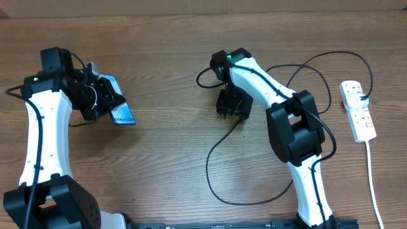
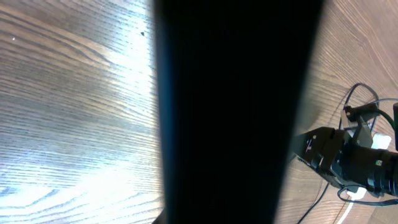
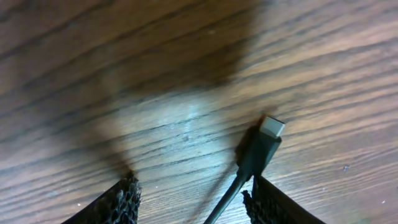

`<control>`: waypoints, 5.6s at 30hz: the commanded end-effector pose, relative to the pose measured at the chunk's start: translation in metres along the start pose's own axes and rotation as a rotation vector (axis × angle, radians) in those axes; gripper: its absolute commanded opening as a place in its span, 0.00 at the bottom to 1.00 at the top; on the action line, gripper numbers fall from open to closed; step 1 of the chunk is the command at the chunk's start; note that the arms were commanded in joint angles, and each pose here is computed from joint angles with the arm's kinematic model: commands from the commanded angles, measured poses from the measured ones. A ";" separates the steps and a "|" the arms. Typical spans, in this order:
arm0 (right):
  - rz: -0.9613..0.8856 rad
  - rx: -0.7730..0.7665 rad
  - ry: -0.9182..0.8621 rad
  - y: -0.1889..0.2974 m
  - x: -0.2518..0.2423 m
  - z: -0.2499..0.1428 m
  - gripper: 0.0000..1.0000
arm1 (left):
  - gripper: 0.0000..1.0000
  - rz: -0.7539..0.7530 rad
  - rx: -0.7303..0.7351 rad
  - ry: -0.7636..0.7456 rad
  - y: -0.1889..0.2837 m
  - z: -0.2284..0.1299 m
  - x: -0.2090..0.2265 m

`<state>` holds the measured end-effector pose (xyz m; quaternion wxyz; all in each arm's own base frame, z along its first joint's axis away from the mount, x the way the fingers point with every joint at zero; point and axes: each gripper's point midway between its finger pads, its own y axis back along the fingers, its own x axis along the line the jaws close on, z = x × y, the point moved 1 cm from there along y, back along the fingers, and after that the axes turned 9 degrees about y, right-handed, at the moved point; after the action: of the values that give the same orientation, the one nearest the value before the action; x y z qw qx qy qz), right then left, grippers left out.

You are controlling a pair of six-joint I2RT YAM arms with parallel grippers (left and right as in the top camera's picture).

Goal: Plug charger to phone and switch on socket

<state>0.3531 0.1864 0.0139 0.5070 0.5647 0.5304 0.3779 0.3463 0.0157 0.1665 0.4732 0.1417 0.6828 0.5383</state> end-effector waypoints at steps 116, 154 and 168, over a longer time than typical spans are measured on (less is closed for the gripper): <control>1.662 -0.337 1.266 0.288 0.062 -0.183 0.04 | 0.05 -0.957 0.263 -0.197 0.096 -0.031 -0.184; 1.666 -0.137 1.121 0.311 0.079 -0.167 0.04 | 0.04 -1.080 0.320 -0.460 0.131 -0.086 -0.240; 1.667 -0.160 1.143 0.316 0.079 -0.166 0.03 | 0.04 -0.974 0.225 -0.281 0.103 -0.064 -0.234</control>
<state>0.2780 0.3180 0.3379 -0.1950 0.4503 0.1081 0.8646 0.3832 -0.1513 0.3595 0.7144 -0.0667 0.6822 0.1407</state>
